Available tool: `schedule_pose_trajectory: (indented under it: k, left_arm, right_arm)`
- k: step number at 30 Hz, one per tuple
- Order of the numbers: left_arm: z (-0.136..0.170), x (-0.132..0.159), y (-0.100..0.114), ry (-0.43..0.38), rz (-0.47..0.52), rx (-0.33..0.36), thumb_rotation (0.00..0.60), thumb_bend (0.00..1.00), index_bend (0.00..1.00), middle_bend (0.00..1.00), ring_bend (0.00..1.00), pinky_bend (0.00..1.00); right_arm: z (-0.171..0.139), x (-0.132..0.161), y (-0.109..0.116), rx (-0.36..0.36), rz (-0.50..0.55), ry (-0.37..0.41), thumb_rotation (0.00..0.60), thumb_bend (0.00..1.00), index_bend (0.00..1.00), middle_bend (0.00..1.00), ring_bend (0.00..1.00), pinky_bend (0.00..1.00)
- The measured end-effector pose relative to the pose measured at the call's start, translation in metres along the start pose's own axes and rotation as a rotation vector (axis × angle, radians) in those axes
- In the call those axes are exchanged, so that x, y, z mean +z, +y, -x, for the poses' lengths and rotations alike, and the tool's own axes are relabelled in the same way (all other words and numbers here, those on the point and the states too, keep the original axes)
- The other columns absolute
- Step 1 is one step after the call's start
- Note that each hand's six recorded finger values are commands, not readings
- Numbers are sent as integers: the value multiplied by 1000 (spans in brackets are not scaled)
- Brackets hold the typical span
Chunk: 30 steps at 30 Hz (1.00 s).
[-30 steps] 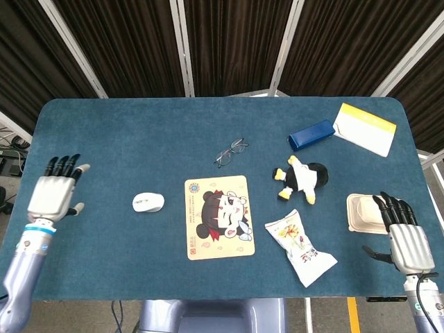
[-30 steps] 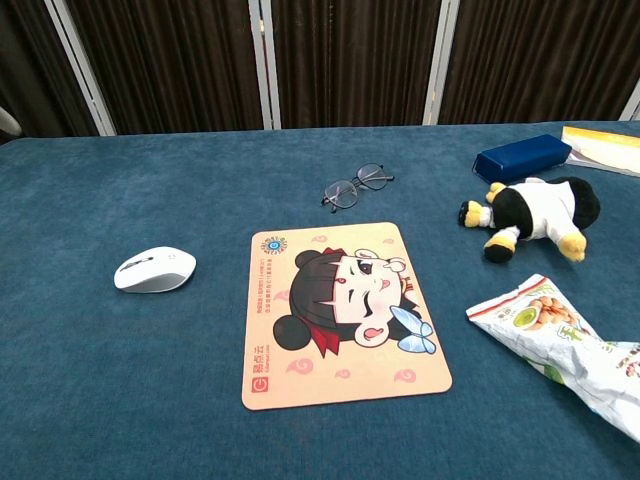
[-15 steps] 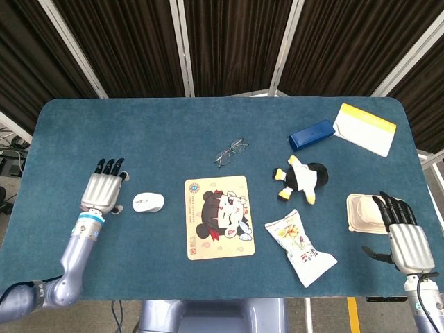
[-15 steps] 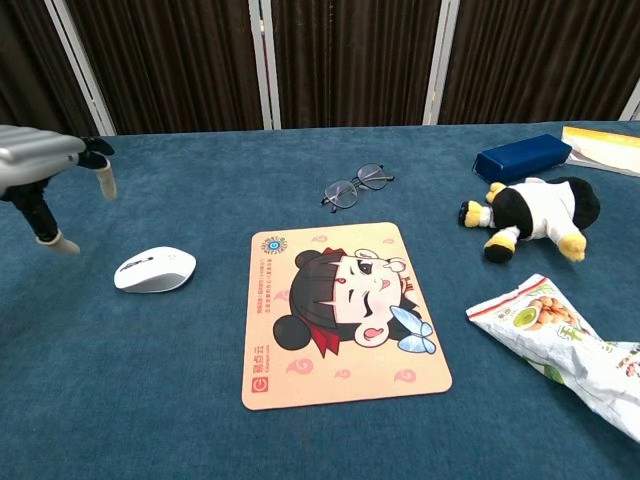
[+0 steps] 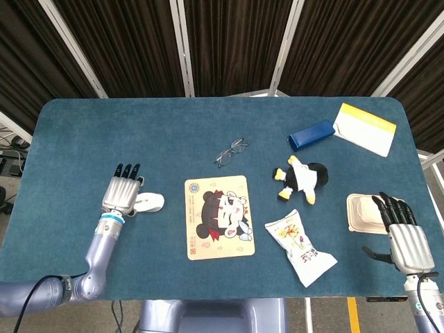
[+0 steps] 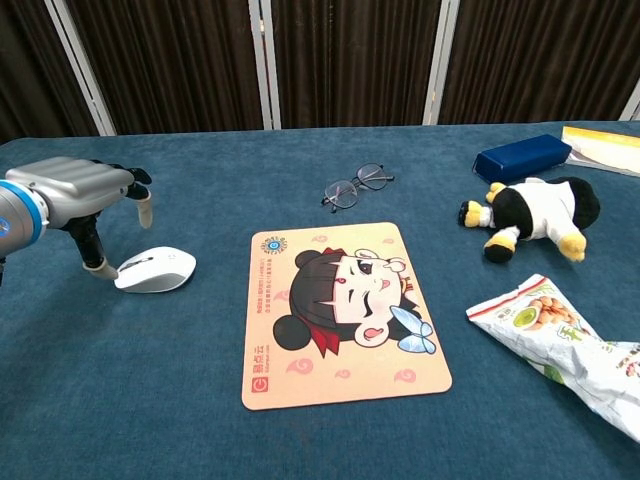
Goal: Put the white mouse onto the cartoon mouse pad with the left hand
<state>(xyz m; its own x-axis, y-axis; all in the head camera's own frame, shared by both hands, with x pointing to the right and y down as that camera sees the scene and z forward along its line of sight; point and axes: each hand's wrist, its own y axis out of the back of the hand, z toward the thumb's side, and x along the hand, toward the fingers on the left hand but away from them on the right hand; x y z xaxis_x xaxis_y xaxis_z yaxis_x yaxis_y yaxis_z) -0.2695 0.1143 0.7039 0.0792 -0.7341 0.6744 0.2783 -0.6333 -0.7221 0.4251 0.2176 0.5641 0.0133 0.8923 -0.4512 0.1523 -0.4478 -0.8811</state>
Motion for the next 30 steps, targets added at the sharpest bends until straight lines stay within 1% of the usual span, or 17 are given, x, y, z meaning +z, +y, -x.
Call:
schedule_pose_trajectory:
  k: [11, 16, 30]
  left_arm:
    - [-6, 9, -6, 10, -3, -9, 600, 133, 323, 0, 0, 0]
    - [-11, 15, -11, 17, -1, -25, 600, 132, 322, 0, 0, 0]
    - [-15, 34, -19, -4, -6, -42, 600, 136, 323, 0, 0, 0]
  right_arm:
    - [0, 0, 0, 0, 0, 0, 600, 110, 0, 0, 0, 0]
    - [0, 0, 0, 0, 0, -1, 600, 109, 0, 0, 0, 0]
    - [0, 0, 0, 3, 2, 0, 600, 110, 0, 0, 0, 0]
